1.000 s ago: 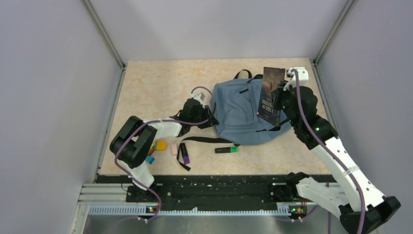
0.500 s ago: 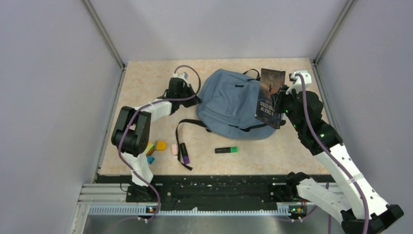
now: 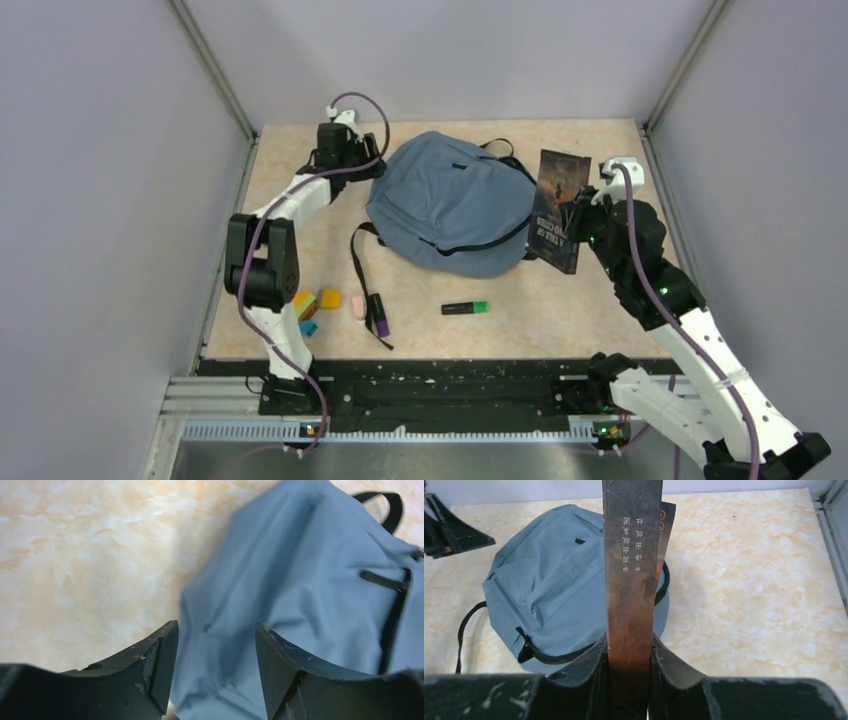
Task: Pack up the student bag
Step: Adjust the student bag at the center of the board.
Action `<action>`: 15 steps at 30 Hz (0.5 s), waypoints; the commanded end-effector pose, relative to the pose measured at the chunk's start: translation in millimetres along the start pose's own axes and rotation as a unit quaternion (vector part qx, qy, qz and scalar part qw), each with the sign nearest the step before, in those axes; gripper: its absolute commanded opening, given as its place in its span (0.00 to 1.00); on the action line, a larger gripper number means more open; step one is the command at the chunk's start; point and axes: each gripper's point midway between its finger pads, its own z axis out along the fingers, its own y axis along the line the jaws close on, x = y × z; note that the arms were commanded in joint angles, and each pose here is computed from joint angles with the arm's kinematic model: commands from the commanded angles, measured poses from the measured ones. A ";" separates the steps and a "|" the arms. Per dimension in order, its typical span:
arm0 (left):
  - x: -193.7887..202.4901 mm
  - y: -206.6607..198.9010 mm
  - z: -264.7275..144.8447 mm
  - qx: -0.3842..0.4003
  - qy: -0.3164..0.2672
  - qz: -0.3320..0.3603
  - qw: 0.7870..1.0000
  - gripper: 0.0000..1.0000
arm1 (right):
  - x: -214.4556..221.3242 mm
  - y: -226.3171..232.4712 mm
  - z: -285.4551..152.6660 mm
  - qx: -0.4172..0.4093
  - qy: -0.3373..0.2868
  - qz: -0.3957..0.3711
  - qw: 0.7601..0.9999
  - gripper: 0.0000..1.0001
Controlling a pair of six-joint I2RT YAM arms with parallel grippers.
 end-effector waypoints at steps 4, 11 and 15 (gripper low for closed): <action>-4.3 -143.1 -77.3 0.140 -0.078 0.187 0.969 0.63 | -42.3 -32.9 -2.5 0.102 -0.096 0.038 0.989 0.00; 98.8 -263.0 -111.0 0.294 -0.033 0.280 0.913 0.61 | -22.6 -64.6 -7.9 0.183 -0.097 0.033 0.978 0.00; 140.0 -301.2 -116.4 0.349 -0.010 0.305 0.886 0.64 | -10.6 -55.8 -4.5 0.156 -0.083 0.047 0.983 0.00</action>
